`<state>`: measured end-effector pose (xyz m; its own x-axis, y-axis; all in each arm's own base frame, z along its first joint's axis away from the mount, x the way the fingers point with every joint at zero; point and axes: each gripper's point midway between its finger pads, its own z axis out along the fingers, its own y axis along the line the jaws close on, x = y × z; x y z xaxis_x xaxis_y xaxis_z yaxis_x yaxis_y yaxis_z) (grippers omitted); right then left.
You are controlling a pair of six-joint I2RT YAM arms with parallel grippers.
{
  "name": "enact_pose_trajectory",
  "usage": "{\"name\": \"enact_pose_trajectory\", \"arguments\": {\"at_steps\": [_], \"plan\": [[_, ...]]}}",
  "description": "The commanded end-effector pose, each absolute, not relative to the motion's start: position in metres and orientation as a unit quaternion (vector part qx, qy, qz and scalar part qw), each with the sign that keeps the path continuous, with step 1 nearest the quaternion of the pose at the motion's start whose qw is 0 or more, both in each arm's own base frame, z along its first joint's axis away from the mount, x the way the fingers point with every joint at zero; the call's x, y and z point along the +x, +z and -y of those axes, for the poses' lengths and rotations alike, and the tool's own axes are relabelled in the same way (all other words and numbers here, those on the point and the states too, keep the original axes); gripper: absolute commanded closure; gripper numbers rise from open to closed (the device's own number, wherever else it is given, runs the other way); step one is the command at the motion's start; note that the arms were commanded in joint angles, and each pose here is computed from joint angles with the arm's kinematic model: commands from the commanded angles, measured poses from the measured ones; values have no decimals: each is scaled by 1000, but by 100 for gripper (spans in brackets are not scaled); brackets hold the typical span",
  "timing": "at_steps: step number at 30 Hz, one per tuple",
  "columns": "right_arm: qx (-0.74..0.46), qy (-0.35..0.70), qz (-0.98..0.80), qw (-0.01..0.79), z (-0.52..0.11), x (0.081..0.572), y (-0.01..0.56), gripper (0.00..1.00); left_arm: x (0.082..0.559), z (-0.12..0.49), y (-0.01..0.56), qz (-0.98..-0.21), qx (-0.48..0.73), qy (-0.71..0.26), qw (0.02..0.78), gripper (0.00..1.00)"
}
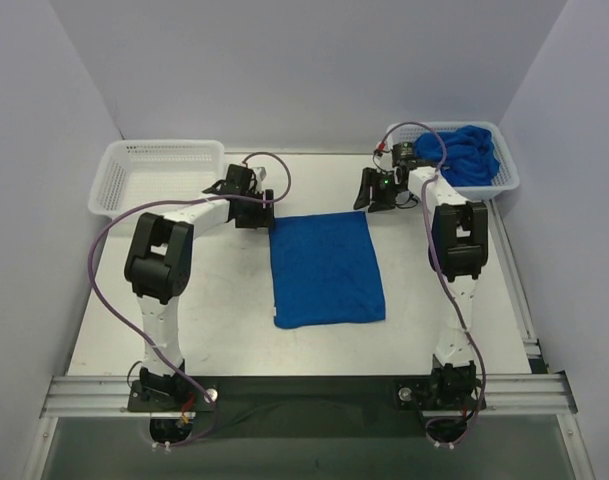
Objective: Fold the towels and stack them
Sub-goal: Fold the towel
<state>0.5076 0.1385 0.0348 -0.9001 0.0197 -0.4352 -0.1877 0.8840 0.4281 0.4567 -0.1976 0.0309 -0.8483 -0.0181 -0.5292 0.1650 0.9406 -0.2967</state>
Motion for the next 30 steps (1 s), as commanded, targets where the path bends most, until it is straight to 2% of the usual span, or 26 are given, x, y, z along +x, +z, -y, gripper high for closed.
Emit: {"name": "enact_pose_trajectory", "arguments": {"at_steps": [1,9,26,30], "plan": [[-24,253,-950,183,-140,499,33,50,463,200,23,-946,46,-177,269,29],[3,248,-955,162,-139,496,20,55,462,199,15,-949,42,-178,259,35],[14,248,-957,147,-140,491,9,77,462,204,6,-949,34,-201,241,52],[15,248,-958,142,-140,488,6,82,463,203,0,-951,32,-198,237,53]]}}
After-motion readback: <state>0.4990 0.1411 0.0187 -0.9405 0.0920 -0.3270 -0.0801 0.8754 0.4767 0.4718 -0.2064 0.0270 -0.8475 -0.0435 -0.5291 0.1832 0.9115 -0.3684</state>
